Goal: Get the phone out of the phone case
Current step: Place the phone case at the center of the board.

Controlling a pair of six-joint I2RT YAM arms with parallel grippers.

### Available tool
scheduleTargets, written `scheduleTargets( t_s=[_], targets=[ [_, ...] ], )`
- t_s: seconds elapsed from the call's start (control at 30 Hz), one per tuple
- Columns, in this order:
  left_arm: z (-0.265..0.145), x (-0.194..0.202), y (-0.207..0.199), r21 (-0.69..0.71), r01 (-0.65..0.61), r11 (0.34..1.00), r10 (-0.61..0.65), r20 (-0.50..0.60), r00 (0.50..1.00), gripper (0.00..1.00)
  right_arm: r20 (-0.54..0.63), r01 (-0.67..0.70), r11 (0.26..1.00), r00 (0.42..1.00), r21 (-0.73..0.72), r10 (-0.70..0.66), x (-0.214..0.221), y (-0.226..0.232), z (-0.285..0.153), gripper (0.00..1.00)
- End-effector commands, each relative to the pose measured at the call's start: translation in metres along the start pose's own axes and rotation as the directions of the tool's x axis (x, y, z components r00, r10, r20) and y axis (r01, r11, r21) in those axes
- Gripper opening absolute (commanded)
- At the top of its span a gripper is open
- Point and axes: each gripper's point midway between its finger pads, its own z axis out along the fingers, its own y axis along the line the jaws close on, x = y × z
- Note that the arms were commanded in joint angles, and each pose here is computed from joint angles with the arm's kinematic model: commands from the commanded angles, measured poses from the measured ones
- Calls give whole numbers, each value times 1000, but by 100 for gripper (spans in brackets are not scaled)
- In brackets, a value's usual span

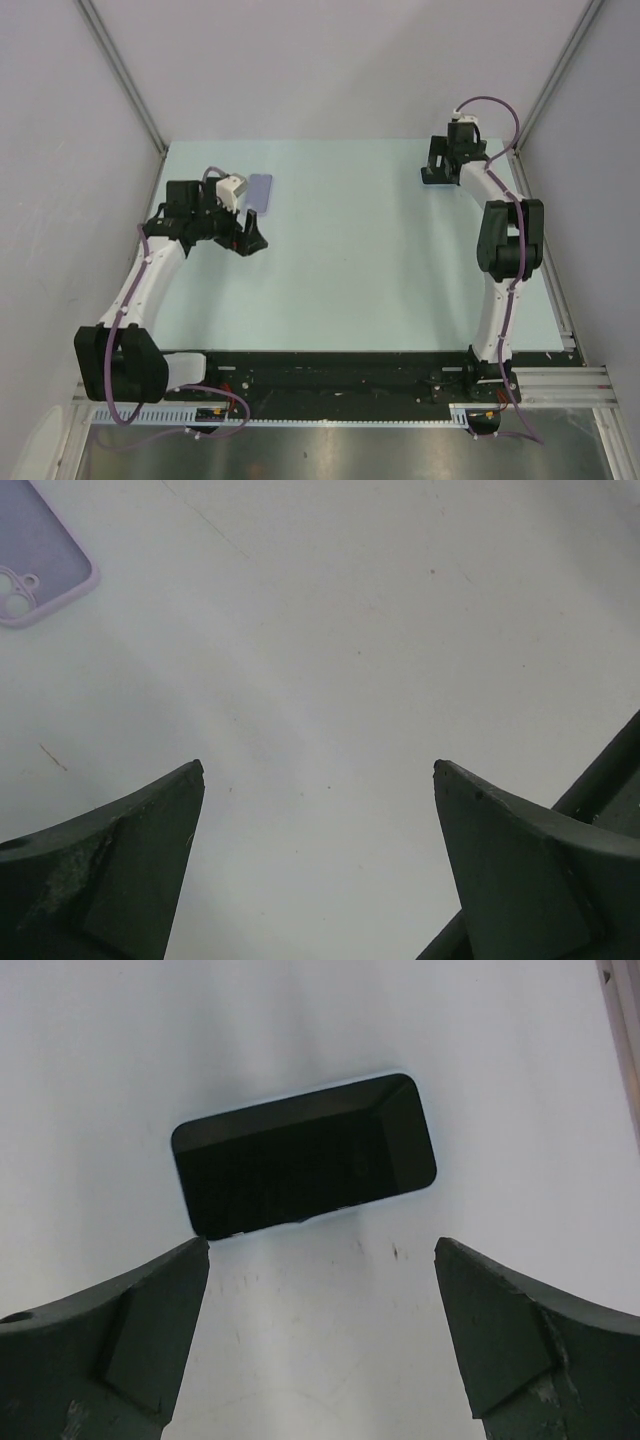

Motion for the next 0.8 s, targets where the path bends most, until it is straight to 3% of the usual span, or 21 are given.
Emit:
scheduleTargets(
  t_s=[0.0,0.03,0.1,0.5,0.77],
  targets=[
    [-3,12,-10,70,-68,995,66,29,997,100,-47,-191,976,979,108,197,-4,-25,21,100],
    [-3,14,-11,77,-72,994,69,30,997,100,-20,-224,970,974,96,227,-20,-25,22,100],
    [-4,16,-14,89,-80,993,77,39,996,100,-57,-249,962,965,112,256,-7,-22,37,100],
    [-7,17,-25,121,-125,985,115,85,990,100,8,-400,893,913,209,407,-17,-62,86,100],
    [-7,18,-26,125,-132,983,121,94,988,100,-115,-480,869,863,122,493,11,-50,108,100]
  ],
)
